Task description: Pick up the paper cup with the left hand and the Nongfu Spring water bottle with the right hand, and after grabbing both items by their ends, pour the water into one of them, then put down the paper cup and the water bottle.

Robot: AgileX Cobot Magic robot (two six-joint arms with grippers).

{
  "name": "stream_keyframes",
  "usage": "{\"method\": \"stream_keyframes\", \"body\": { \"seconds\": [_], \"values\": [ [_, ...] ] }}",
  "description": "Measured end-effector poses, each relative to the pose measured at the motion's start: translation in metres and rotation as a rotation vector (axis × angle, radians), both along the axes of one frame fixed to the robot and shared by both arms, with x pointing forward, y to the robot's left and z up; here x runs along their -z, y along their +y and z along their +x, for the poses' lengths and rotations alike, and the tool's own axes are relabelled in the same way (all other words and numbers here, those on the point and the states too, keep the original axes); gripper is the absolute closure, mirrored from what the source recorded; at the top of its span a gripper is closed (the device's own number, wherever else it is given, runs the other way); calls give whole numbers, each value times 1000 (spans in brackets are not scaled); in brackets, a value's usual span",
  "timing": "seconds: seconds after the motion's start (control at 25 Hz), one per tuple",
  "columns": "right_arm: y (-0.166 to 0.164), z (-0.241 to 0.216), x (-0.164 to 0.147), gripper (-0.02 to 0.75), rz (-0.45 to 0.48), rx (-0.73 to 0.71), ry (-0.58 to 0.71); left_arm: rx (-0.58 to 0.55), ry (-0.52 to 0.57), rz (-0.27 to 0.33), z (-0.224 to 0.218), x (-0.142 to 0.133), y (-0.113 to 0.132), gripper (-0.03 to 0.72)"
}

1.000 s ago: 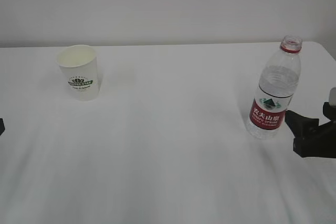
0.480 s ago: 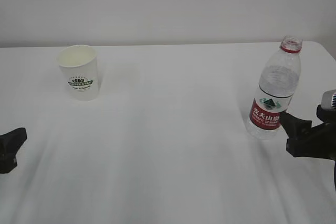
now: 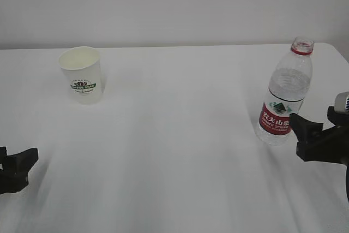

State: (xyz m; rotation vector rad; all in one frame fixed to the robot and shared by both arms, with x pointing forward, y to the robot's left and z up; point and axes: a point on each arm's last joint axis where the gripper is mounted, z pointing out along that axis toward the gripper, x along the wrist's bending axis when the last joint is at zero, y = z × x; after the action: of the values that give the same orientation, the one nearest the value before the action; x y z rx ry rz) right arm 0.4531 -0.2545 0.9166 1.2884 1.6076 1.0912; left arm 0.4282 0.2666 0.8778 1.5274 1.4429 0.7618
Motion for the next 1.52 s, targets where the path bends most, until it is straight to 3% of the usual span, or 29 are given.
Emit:
{"method": "stream_keyframes", "body": {
  "seconds": [0.32, 0.96, 1.16, 1.28, 1.52],
  "values": [
    [-1, -5, 1, 146, 118, 32, 14, -10, -2, -1, 0, 0, 1, 204],
    [0, -7, 2, 147, 142, 30, 17, -32, 4, -34, 0, 0, 1, 206],
    [2, -7, 8, 147, 121, 2, 40, -34, 5, -38, 0, 0, 1, 206],
    [6, -7, 14, 147, 21, -72, 34, -15, -2, 1, 0, 0, 1, 193],
    [8, -5, 31, 146, -38, -114, 43, -1, -20, 31, 4, -1, 1, 66]
  ]
}}
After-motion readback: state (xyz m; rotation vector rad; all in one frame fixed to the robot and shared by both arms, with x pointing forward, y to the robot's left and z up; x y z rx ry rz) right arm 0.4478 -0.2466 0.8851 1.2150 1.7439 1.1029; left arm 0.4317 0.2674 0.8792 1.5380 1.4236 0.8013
